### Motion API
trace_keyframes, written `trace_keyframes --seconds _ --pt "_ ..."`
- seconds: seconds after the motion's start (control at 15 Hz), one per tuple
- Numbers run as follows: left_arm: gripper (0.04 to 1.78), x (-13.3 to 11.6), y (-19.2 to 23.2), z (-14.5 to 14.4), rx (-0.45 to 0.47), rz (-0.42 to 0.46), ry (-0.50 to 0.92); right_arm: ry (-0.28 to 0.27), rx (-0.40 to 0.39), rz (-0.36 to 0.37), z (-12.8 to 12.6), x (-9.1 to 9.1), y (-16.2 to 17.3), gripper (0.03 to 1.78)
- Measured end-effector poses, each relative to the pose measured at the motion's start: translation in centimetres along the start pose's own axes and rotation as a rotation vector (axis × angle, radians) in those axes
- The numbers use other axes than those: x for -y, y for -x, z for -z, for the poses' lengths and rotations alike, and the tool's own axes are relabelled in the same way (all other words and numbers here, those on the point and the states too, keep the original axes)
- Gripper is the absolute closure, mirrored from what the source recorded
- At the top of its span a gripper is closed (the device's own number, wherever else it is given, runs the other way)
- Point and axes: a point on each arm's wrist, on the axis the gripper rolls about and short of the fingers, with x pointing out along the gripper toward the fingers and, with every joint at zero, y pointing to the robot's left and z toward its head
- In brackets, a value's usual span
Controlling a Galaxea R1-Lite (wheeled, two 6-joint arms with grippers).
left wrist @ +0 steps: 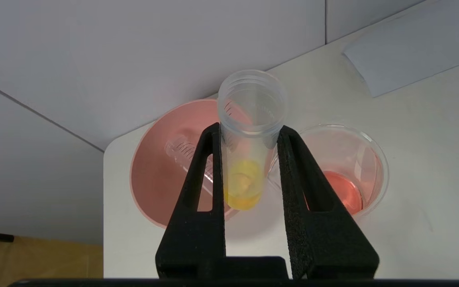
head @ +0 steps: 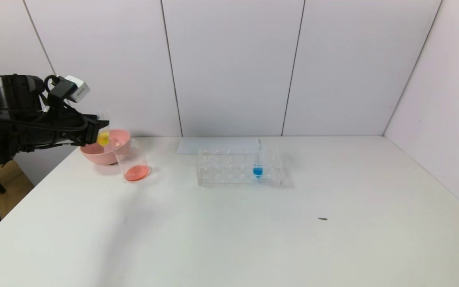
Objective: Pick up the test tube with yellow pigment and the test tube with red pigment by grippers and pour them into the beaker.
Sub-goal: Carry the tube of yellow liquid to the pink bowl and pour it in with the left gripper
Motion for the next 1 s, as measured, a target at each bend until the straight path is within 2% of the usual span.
trace_keyframes --seconds 1.0 --pt "1.38 0.65 -0.15 0.58 -0.038 0.043 0.012 -0.001 0.0 0.0 0.0 0.0 0.0 0.11"
